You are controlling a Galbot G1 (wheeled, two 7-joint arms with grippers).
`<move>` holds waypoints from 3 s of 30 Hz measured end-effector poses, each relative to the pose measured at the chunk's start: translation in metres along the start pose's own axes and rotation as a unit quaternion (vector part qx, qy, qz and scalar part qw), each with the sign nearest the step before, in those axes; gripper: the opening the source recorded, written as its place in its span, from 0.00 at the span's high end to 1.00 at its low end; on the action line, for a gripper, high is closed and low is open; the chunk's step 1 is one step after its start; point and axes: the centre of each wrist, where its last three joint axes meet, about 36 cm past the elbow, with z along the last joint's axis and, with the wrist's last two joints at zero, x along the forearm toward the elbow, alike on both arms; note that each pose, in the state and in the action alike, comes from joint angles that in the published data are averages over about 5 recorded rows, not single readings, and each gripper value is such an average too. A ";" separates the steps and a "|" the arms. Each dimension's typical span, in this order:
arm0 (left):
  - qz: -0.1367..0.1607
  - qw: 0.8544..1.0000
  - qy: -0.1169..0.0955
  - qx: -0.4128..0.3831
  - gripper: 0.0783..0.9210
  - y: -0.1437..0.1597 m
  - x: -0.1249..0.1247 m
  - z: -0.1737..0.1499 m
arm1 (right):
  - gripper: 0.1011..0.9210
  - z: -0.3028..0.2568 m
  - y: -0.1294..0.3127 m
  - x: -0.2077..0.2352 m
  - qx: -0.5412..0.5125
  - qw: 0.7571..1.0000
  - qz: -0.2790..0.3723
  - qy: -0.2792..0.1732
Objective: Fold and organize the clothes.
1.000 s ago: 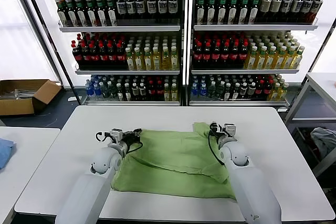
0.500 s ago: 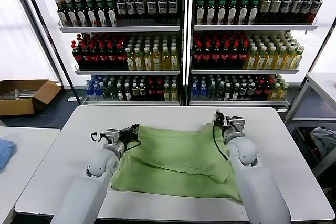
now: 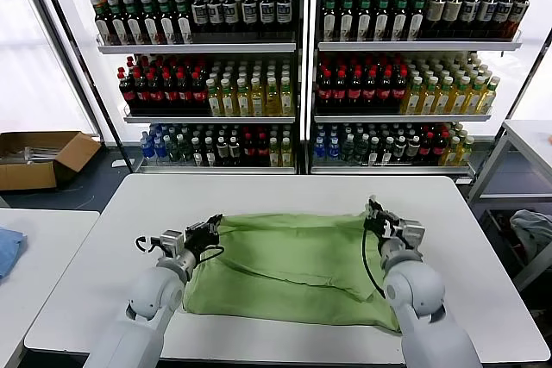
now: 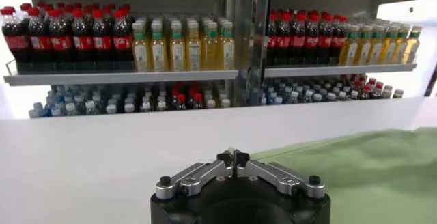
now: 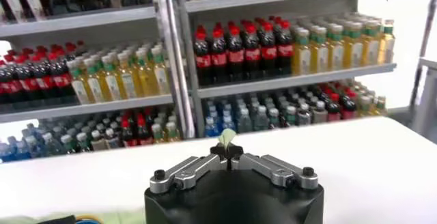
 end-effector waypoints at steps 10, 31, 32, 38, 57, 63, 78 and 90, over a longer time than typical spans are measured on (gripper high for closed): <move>0.004 1.000 0.013 -0.006 0.99 -0.007 0.026 0.021 | 0.99 0.034 -0.014 0.045 0.011 0.999 0.031 0.032; 0.001 0.999 0.032 -0.024 0.99 -0.015 0.050 0.044 | 0.98 0.090 -0.010 0.056 0.050 0.994 0.057 0.076; 0.000 0.999 0.031 -0.025 0.99 -0.015 0.050 0.044 | 0.98 0.091 -0.010 0.056 0.051 0.994 0.057 0.077; 0.002 0.999 0.020 -0.030 0.84 -0.020 0.053 0.040 | 0.80 0.095 -0.009 0.061 0.056 0.994 0.049 0.074; -0.050 0.999 -0.015 -0.004 0.20 -0.032 0.089 0.022 | 0.15 -0.004 -0.011 0.120 0.050 0.996 0.029 -0.070; -0.068 0.997 0.001 0.029 0.12 -0.024 0.084 0.029 | 0.12 -0.019 -0.006 0.131 0.055 0.994 0.020 -0.089; -0.064 0.993 0.034 0.089 0.12 -0.018 0.064 0.049 | 0.12 -0.020 0.003 0.143 0.058 0.994 0.003 -0.096; -0.055 0.993 0.040 0.099 0.47 -0.016 0.063 0.060 | 0.12 -0.027 0.010 0.146 0.058 0.993 -0.004 -0.108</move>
